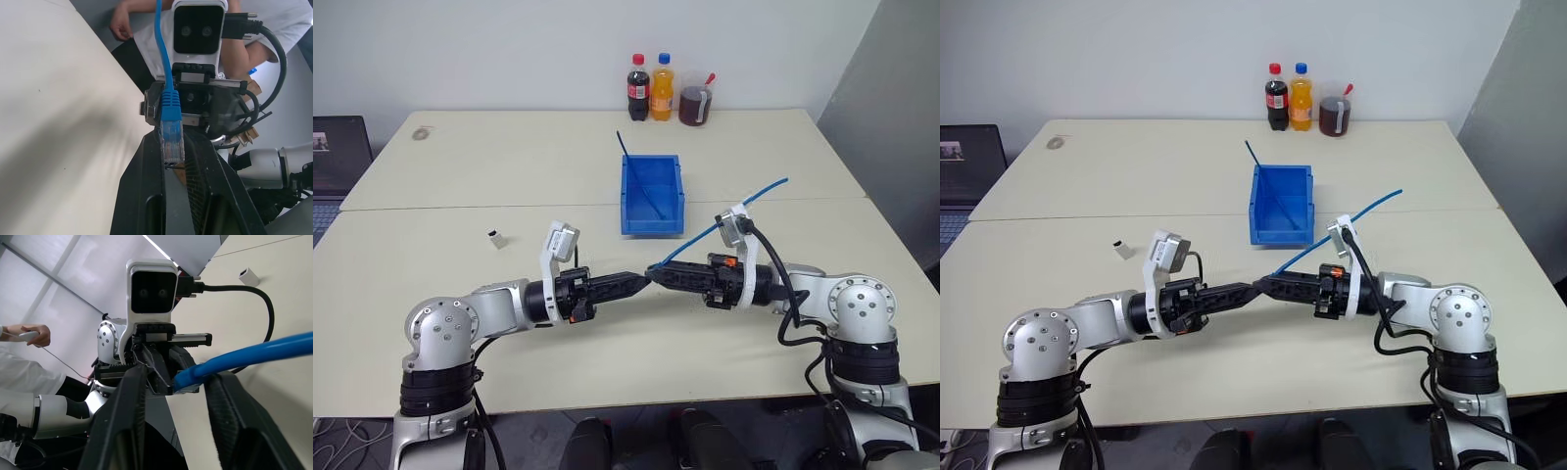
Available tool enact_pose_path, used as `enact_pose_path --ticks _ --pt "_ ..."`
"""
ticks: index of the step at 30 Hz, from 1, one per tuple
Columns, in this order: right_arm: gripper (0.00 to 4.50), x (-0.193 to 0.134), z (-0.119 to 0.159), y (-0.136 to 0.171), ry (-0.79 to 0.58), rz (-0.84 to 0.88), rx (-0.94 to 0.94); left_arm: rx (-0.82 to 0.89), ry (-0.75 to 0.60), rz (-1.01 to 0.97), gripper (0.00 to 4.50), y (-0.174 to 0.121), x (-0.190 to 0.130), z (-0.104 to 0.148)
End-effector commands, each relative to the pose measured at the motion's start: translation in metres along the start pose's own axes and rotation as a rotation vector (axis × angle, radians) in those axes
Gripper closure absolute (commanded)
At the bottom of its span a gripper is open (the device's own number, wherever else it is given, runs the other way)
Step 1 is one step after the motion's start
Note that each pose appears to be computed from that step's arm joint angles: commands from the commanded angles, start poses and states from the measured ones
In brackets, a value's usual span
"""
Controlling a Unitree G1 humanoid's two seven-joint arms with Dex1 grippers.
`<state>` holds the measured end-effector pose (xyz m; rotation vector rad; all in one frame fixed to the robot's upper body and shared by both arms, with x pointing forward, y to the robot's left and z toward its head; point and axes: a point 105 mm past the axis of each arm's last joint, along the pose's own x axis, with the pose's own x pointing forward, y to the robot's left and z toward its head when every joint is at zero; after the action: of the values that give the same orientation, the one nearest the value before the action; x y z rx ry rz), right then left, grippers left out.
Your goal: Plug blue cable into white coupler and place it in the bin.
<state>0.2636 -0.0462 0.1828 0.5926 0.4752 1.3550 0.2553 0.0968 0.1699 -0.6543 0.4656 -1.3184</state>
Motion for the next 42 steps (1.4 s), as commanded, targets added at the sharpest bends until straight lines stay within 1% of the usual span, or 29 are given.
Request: enact_pose_path --ticks 1,3,4,7,9,11,12,15,16,17,19,20,22,24,27,28,29,32,35,37,38,42 --pt "3.74 0.003 0.000 0.010 -0.004 0.044 -0.024 0.033 0.004 -0.013 4.22 -0.007 0.000 0.003" --pt "4.19 0.003 0.000 0.010 -0.003 0.043 -0.023 0.034 0.005 -0.012 4.22 -0.007 0.000 0.002" --pt "4.31 0.003 -0.001 0.010 -0.002 0.043 -0.022 0.037 0.006 -0.010 4.22 -0.007 0.000 0.002" --pt "4.34 0.003 -0.002 0.010 0.002 0.046 -0.021 0.063 0.009 -0.011 4.22 -0.008 0.001 0.003" --pt "4.34 0.004 -0.002 0.010 0.005 0.043 -0.026 0.070 0.013 -0.013 3.54 -0.009 0.001 0.001" --pt "4.34 0.004 -0.002 0.010 0.003 0.037 -0.029 0.070 0.015 -0.016 3.31 -0.009 0.000 0.000" --pt "4.34 0.004 0.000 0.008 -0.005 0.027 -0.033 0.077 0.015 -0.013 3.03 -0.009 -0.001 0.000" --pt "4.34 0.003 0.007 0.004 -0.029 0.002 -0.041 0.104 0.024 0.008 2.46 -0.008 -0.004 -0.001" --pt "4.34 0.003 0.009 0.002 -0.036 -0.010 -0.046 0.106 0.022 0.019 2.35 -0.007 -0.007 -0.003" --pt "4.34 0.001 0.012 0.000 -0.044 -0.023 -0.051 0.117 0.030 0.042 2.08 -0.006 -0.011 -0.006" --pt "4.34 -0.002 0.017 -0.005 -0.060 -0.050 -0.060 0.149 0.051 0.096 1.69 -0.002 -0.018 -0.013" --pt "4.34 -0.003 0.020 -0.008 -0.070 -0.063 -0.065 0.174 0.059 0.146 1.38 0.004 -0.023 -0.017" --pt "4.34 -0.007 0.026 -0.013 -0.091 -0.089 -0.075 0.247 0.071 0.257 1.08 0.015 -0.034 -0.020" --pt "4.34 -0.012 0.031 -0.019 -0.113 -0.114 -0.082 0.341 0.008 0.427 0.69 0.031 -0.047 -0.009" --pt "4.34 -0.016 0.034 -0.025 -0.129 -0.137 -0.090 0.494 -0.111 0.720 0.11 0.052 -0.067 0.014" --pt "4.34 -0.016 0.034 -0.027 -0.131 -0.139 -0.092 0.536 -0.142 0.819 0.02 0.059 -0.075 0.018" --pt "4.34 -0.016 0.035 -0.028 -0.133 -0.140 -0.093 0.567 -0.173 0.899 0.02 0.063 -0.081 0.022" --pt "4.34 -0.011 0.037 -0.031 -0.134 -0.132 -0.103 0.610 -0.318 1.278 0.02 0.080 -0.116 0.030" --pt "4.34 -0.007 0.039 -0.032 -0.132 -0.118 -0.111 0.602 -0.385 1.514 0.02 0.088 -0.138 0.026" --pt "4.34 -0.004 0.040 -0.033 -0.127 -0.110 -0.116 0.566 -0.422 1.626 0.02 0.093 -0.149 0.022" --pt "4.34 -0.004 0.041 -0.033 -0.125 -0.108 -0.118 0.551 -0.428 1.648 0.02 0.096 -0.150 0.020" --pt "4.34 -0.002 0.043 -0.035 -0.111 -0.103 -0.130 0.565 -0.400 1.721 0.02 0.118 -0.151 0.022"
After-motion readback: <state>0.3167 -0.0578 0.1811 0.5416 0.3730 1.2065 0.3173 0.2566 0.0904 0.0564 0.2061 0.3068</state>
